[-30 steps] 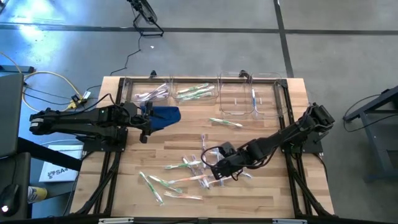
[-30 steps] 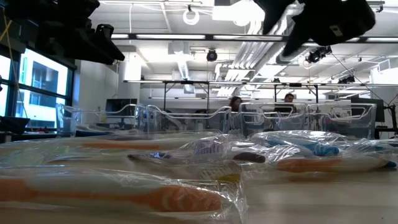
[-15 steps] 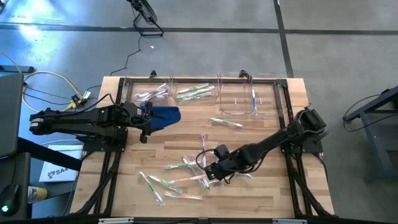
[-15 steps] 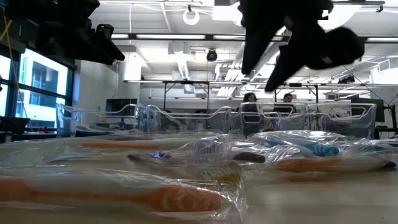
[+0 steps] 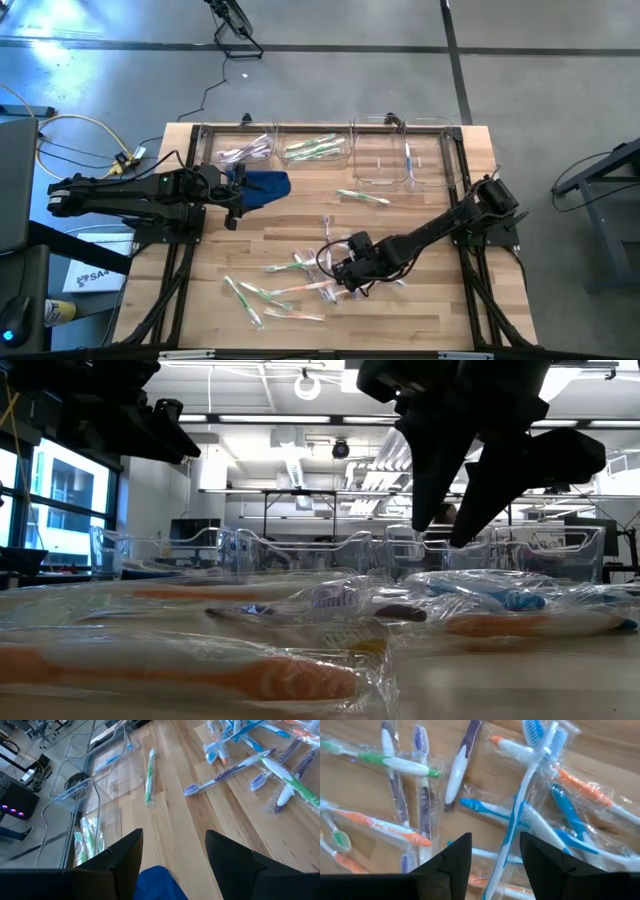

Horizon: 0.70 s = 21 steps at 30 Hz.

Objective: Pick & Place Toothbrushes
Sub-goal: Put the blue toothbrush into the right transparent bin

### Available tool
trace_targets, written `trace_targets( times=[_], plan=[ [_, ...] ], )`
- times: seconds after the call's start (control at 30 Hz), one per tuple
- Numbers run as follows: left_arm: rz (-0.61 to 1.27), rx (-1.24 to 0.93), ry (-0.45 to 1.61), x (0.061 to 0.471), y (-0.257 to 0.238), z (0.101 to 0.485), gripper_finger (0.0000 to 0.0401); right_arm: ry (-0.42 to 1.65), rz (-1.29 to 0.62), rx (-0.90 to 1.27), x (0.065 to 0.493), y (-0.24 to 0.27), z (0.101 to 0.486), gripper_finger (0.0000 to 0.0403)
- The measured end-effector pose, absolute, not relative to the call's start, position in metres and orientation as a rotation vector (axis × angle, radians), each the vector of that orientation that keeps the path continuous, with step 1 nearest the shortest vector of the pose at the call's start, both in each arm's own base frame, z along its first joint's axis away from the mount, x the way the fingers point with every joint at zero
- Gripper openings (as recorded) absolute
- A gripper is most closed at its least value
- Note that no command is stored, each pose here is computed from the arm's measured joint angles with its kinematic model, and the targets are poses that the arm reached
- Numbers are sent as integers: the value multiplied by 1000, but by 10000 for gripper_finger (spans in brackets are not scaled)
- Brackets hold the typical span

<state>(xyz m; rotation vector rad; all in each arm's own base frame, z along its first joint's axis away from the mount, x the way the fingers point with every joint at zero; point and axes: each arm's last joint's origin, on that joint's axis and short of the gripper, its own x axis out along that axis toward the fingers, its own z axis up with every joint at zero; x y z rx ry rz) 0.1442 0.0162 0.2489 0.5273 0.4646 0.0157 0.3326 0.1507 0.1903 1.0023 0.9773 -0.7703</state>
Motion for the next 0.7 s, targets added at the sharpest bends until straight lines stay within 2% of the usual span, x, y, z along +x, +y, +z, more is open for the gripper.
trace_targets(
  times=[0.7],
  plan=[
    [15, 527, 464, 144, 16, 249, 210, 966, -765, 1046, 326, 148, 167, 160]
  ],
)
